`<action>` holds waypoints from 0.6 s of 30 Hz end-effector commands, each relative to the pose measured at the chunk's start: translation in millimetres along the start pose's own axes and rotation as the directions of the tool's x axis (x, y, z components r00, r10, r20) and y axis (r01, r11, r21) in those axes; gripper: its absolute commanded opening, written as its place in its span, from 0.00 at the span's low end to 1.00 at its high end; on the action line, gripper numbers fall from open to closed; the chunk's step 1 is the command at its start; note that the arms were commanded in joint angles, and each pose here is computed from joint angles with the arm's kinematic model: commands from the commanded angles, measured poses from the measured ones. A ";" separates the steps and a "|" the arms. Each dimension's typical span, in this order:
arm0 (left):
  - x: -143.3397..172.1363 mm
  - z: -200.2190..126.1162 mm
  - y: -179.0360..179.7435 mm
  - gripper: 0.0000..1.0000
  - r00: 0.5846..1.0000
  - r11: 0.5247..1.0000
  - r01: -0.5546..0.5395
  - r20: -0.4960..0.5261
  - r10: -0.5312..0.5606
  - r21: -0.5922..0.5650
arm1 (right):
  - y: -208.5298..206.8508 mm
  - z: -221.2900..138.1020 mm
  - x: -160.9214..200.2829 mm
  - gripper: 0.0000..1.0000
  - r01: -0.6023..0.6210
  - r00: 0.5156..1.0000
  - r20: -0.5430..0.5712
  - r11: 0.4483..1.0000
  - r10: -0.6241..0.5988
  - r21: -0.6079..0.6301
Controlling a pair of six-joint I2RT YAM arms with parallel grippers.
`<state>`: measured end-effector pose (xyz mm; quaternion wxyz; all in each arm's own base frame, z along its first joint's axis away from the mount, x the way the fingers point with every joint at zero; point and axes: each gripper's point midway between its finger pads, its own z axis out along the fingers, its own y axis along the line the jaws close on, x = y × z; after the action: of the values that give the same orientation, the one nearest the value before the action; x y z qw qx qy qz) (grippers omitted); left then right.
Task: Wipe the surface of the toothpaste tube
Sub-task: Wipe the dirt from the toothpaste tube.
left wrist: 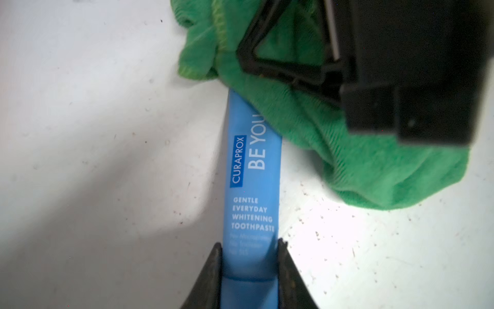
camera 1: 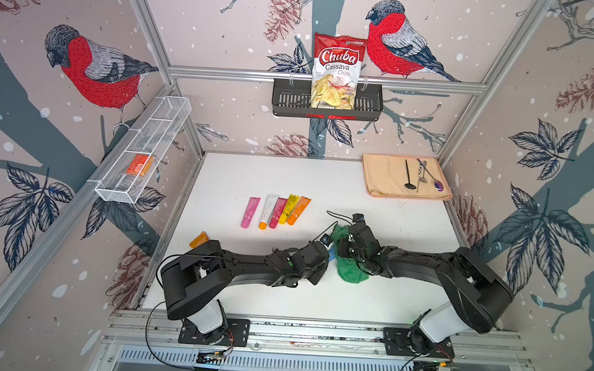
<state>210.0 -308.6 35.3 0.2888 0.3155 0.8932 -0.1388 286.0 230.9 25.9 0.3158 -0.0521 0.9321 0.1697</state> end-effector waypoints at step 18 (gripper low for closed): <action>19.0 -0.4 8.8 0.16 0.999 0.999 -0.018 -0.050 0.016 -0.028 | 97.1 -45.8 23.9 0.02 -0.010 0.994 -0.103 0.863 -0.048 -0.505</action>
<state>205.2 -296.1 24.9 0.2754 0.3168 0.8995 -0.1214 232.9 271.9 47.4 0.2557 -0.1250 0.9094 0.3032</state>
